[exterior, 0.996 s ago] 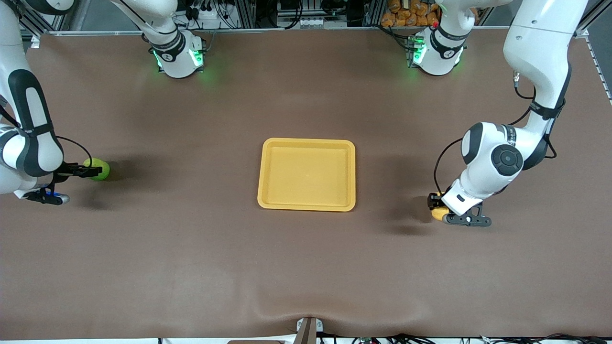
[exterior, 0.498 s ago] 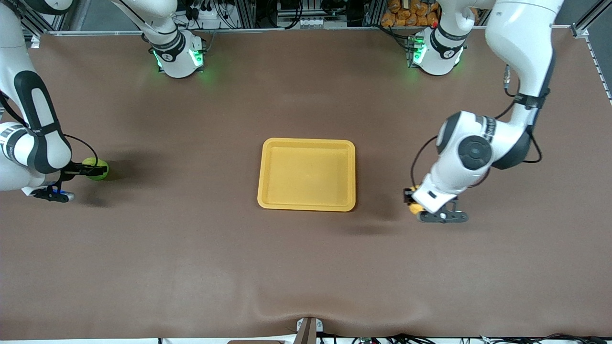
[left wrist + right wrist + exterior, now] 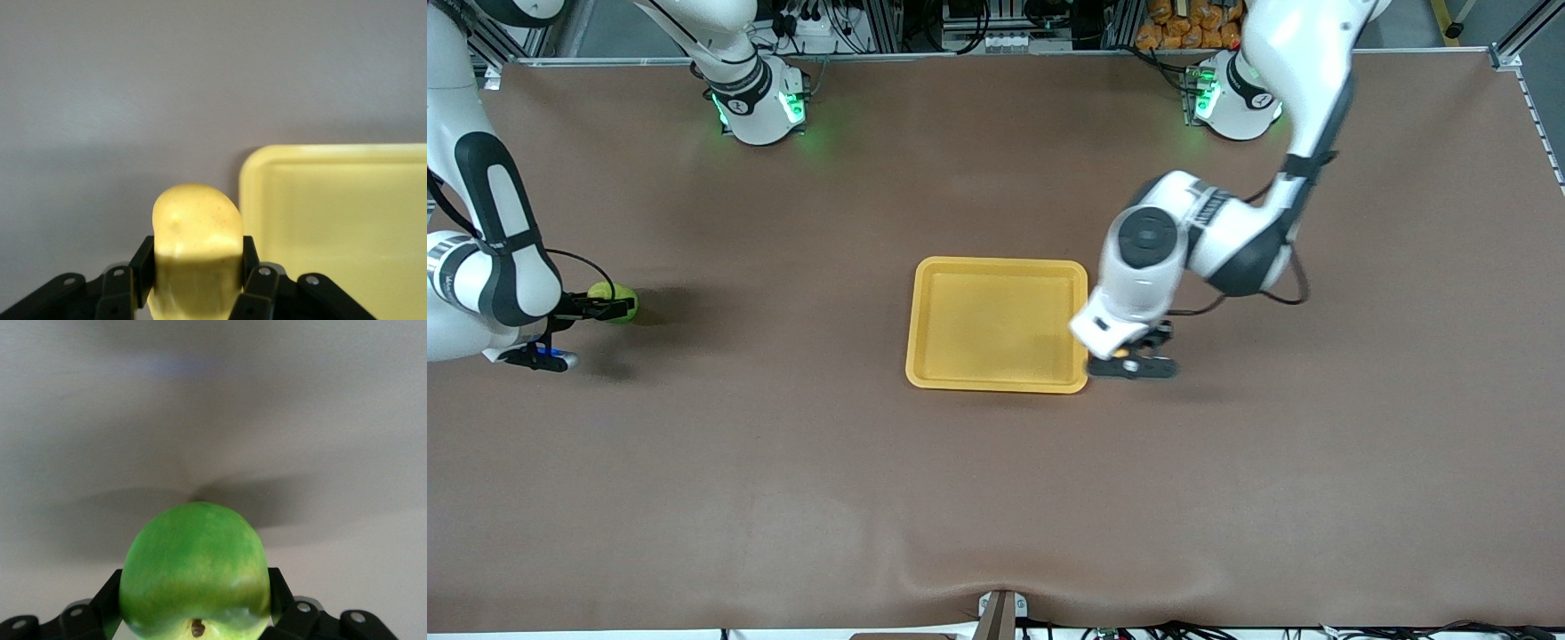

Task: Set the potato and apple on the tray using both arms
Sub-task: 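Carry the potato onto the tray with the left gripper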

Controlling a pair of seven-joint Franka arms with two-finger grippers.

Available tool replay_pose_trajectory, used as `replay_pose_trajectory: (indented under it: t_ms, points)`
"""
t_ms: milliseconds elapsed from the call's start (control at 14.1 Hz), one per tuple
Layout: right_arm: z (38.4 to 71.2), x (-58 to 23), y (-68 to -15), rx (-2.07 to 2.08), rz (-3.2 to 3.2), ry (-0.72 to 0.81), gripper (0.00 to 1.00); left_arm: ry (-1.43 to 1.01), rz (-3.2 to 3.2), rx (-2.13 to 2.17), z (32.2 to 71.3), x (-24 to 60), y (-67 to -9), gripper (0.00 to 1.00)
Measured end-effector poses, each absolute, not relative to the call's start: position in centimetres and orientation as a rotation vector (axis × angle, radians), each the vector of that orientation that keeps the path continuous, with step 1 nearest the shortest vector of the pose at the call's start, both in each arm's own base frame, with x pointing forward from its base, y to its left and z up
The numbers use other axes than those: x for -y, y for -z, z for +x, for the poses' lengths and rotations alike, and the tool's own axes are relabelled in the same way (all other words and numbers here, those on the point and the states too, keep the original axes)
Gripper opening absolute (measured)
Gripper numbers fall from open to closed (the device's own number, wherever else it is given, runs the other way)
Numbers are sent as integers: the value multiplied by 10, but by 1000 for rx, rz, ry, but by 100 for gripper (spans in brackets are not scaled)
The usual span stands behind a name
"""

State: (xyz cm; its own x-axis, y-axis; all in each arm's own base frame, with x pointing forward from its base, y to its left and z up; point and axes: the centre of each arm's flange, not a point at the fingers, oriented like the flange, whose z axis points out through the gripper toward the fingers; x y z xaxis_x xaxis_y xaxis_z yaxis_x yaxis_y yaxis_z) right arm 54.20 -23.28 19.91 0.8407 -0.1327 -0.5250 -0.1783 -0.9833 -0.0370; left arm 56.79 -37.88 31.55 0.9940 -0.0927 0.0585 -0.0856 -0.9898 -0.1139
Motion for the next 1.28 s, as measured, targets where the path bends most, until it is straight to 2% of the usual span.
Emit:
replay_pose_trajectory:
  t_ms: [213,569,1281]
  points:
    - [562,215,-227,-235,-2932,-873,87,89,-2969,-166,557,419,-298,54]
    - [588,184,-249,-203,-2975,-850,87,35,-2890,-253,526,458,-254,54]
    - [614,87,-281,-200,-2999,-825,87,-34,-2848,-205,499,476,-204,54]
